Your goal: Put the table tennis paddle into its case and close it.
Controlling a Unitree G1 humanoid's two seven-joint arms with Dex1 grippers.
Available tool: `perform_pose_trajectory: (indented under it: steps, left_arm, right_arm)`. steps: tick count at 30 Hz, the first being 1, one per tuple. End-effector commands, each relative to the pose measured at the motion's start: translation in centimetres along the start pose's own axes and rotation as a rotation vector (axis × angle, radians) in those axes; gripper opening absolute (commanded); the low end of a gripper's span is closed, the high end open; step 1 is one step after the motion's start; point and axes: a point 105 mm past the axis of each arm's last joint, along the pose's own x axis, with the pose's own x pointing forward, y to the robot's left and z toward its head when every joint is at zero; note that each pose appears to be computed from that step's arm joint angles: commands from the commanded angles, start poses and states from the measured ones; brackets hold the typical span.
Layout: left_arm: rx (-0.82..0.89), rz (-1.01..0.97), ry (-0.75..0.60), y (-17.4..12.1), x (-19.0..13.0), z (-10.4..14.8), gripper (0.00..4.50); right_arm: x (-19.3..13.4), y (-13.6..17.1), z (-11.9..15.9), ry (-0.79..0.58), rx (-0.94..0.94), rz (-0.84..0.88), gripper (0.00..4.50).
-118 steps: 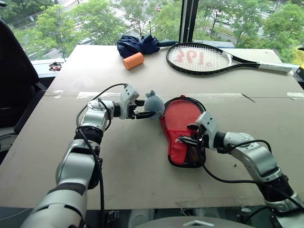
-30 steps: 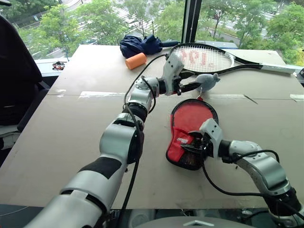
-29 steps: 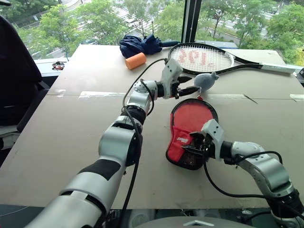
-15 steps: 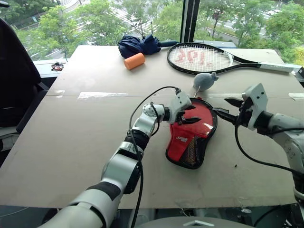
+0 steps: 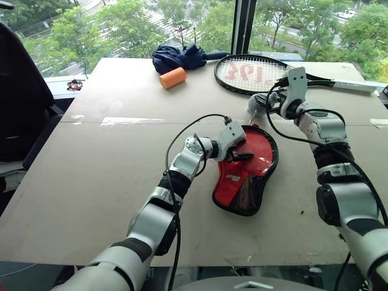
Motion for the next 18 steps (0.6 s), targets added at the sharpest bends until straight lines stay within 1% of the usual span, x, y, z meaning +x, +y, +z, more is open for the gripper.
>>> perform_pose_trajectory:
  steps: [1,7,12,15,17,18]
  left_arm:
    - [-0.014,-0.006,0.013,-0.8,0.2,-0.6,3.17]
    - [-0.019,0.005,0.001,-0.9,0.2,-0.4,3.17]
    - [-0.023,0.024,-0.008,-0.8,0.1,-0.1,3.17]
    - [-0.022,0.037,-0.008,-0.6,0.0,-0.1,3.17]
    - [-0.023,0.044,-0.008,-0.5,-0.2,-0.2,3.17]
    - [-0.024,0.047,-0.009,-0.4,-0.2,-0.2,3.17]
  right_arm:
    - [0.5,-0.9,0.9,-0.053,0.035,-0.037,4.46]
    - [1.0,-1.1,-0.2,-0.025,0.175,-0.082,4.46]
    - [1.4,0.6,-0.6,-0.017,0.293,0.016,4.46]
    - [1.6,1.2,-1.2,0.017,0.262,0.038,3.75]
    - [1.6,1.5,-1.6,0.034,0.263,0.047,2.83]
    - [1.6,1.7,-1.7,0.04,0.262,0.053,2.2]
